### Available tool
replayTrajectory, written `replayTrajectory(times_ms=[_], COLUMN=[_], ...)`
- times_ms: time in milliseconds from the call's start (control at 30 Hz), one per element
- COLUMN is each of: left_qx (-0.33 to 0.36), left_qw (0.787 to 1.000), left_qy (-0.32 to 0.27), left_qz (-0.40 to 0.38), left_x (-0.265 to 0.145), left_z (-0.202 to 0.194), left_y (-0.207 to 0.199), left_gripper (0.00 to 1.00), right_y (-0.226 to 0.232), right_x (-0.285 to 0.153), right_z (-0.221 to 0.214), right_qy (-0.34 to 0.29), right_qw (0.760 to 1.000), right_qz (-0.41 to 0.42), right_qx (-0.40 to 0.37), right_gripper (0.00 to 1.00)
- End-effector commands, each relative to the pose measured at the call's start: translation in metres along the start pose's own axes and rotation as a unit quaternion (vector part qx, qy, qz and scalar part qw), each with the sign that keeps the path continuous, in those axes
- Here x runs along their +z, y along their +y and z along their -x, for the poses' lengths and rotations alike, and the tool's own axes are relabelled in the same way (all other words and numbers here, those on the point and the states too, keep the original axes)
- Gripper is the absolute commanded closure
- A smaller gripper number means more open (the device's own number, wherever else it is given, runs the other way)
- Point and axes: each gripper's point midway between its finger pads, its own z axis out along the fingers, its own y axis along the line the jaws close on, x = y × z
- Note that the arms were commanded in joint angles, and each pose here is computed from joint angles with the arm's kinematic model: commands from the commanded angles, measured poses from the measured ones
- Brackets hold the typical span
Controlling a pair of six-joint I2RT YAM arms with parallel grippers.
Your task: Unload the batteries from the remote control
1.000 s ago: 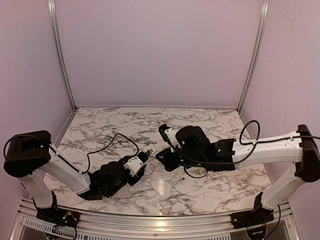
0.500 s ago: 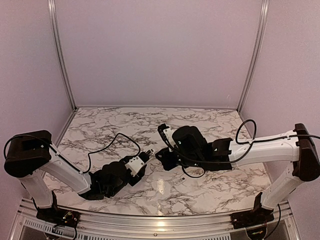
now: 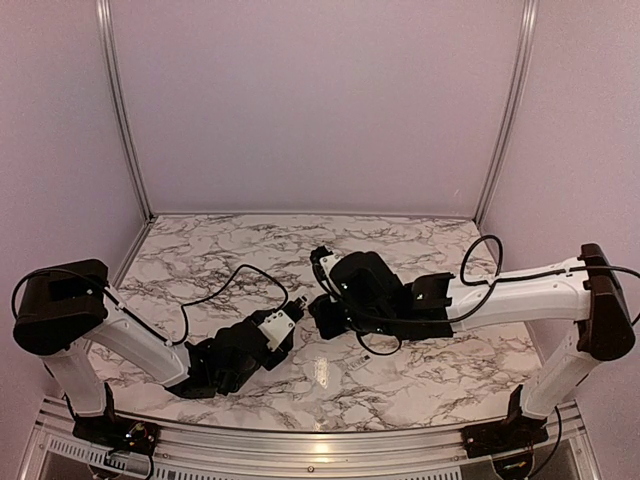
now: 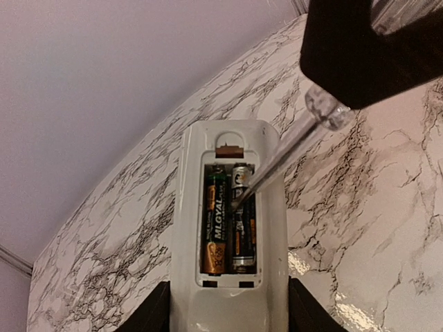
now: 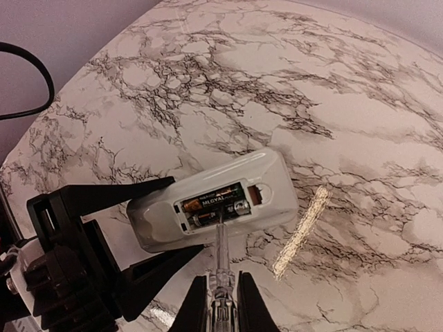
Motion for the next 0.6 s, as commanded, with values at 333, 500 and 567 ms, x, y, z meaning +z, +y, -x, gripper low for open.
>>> replayTrajectory(times_ms=[333,500,567], left_qx=[-0.025,-0.051,-0.061], left_qw=[0.999,0.997,0.995], left_qy=[-0.027,-0.048,-0.056], left_qz=[-0.017,-0.039,-0.048], left_x=[-0.006,-0.014,-0.017], left_z=[0.022,0.033,0.036], left_y=[-0.01,-0.009,-0.009], left_gripper=[1.0,1.0,1.0], right_y=[0.004,0.012,0.012], right_x=[0.012,0.011,0.009], right_z=[0.0,0.001,0.001], right_qy=[0.007,0.006,0.003], right_qw=[1.0,1.0,1.0], right_qz=[-0.026,-0.005,-0.003], right_qx=[-0.001,-0.007,-0.005], right_gripper=[1.0,1.0,1.0])
